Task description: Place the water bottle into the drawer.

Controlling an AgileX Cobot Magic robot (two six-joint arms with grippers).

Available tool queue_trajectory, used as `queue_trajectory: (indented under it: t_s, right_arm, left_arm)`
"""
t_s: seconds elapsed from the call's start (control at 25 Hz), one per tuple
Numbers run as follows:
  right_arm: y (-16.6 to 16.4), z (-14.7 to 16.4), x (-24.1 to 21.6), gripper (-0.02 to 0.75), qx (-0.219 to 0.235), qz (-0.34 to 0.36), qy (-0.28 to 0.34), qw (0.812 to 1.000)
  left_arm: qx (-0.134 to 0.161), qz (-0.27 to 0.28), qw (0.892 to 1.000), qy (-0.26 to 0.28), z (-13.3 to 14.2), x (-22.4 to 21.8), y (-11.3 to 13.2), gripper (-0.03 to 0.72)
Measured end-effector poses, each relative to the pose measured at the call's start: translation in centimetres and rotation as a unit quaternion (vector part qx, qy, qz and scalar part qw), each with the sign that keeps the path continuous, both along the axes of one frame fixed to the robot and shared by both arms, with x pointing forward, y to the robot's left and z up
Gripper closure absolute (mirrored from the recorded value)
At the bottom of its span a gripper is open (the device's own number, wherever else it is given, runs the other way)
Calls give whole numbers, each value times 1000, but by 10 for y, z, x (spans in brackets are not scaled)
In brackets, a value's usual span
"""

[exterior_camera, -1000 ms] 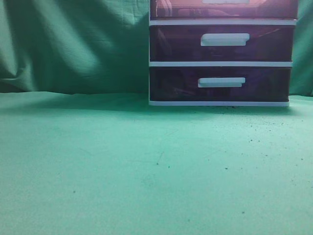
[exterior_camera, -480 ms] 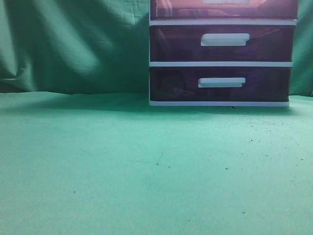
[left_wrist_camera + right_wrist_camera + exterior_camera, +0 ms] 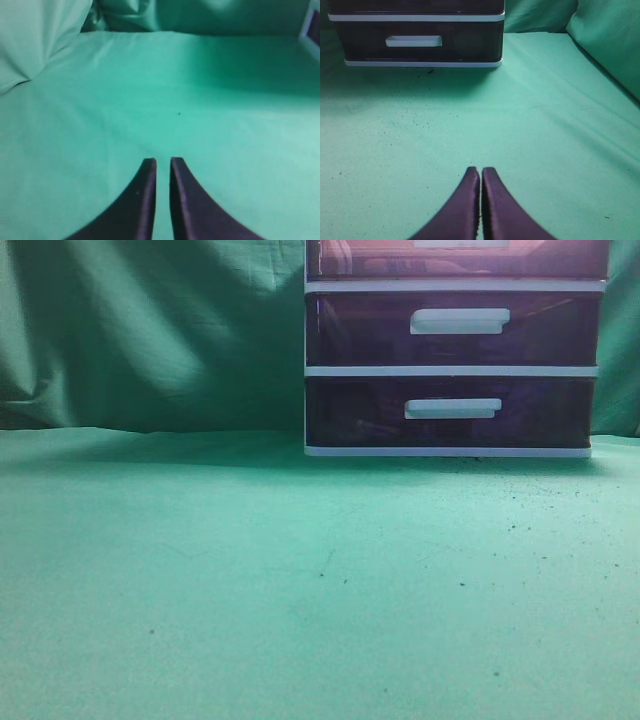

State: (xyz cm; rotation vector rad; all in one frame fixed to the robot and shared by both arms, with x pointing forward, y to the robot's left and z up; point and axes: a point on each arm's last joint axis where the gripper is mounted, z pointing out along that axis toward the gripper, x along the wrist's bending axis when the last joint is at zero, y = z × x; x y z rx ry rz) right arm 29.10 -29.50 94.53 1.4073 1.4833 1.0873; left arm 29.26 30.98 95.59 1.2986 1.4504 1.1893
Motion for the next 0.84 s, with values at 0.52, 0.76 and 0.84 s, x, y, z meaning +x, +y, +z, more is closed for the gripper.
queue_trajectory:
  t_s: [0.52,0.76,0.84]
  right_arm:
    - [0,0,0,738,0,0,0,1000]
    - [0,0,0,738,0,0,0,1000]
    - [0,0,0,738,0,0,0,1000]
  left_arm:
    - [6,8,999,34,-6,-2,2,624]
    - [6,8,999,35,-6,-2,2,624]
    - [6,8,999,36,-6,-2,2,624]
